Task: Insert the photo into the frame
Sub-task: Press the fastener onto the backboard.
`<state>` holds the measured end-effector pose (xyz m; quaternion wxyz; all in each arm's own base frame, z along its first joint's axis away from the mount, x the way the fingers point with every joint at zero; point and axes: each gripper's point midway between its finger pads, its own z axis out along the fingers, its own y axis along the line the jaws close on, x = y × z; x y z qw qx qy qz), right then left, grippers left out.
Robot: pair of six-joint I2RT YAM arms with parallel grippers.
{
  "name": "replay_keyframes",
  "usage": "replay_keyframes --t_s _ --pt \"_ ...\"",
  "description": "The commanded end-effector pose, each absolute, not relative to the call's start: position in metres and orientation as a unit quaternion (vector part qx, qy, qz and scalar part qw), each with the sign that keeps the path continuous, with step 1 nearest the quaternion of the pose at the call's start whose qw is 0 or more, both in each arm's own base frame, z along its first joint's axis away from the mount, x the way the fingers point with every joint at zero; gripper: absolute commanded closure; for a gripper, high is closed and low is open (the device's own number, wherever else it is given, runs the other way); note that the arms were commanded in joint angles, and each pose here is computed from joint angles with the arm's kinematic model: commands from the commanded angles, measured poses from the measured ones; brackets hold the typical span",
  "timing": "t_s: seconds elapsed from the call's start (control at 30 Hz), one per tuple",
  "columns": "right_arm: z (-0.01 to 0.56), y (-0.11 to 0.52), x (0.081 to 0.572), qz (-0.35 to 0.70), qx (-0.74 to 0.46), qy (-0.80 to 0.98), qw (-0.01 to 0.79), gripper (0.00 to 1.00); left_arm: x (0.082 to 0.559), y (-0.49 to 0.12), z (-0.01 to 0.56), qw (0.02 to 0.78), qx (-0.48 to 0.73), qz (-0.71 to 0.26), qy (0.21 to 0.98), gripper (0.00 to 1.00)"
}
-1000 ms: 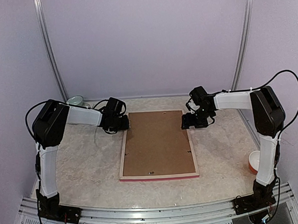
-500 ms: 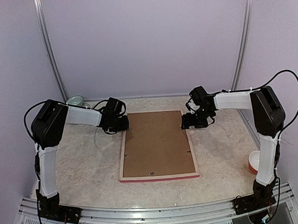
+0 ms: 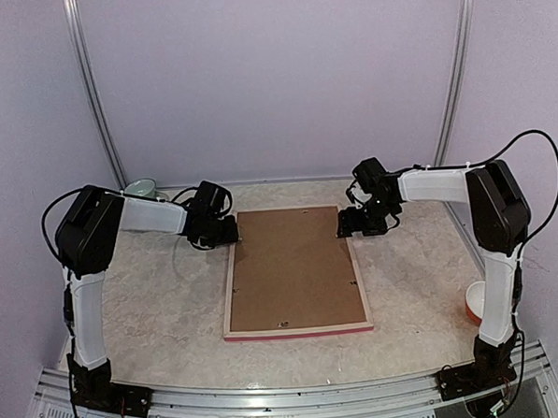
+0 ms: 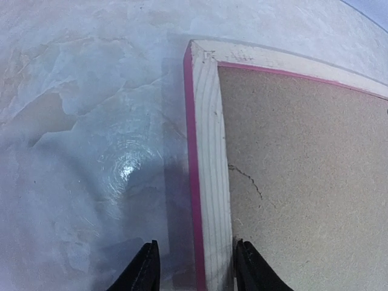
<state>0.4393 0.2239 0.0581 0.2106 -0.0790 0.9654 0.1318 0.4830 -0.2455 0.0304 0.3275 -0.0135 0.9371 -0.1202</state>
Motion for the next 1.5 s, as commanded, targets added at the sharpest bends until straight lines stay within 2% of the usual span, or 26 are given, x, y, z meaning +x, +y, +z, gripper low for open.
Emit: replay_keyframes --t_s 0.0,0.4,0.77,1.07,1.47 --pt "0.065 0.224 0.451 0.127 -0.070 0.965 0.217 0.19 0.481 -0.239 0.054 0.338 -0.016 -0.120 0.933 0.53" --pt "0.065 0.225 0.471 0.114 -0.061 0.965 0.227 0.18 0.489 -0.230 0.061 0.350 -0.023 -0.136 0.926 0.38" --pt "0.054 0.220 0.489 0.097 -0.052 0.965 0.240 0.19 0.499 -0.228 0.055 0.357 -0.015 -0.165 0.919 0.37" --pt "0.039 0.221 0.484 0.101 -0.051 0.967 0.227 0.19 0.495 -0.231 0.036 0.344 0.001 -0.167 0.924 0.37" --pt "0.044 0.223 0.487 0.104 -0.048 0.967 0.229 0.19 0.491 -0.246 0.042 0.350 0.036 -0.205 0.913 0.37"
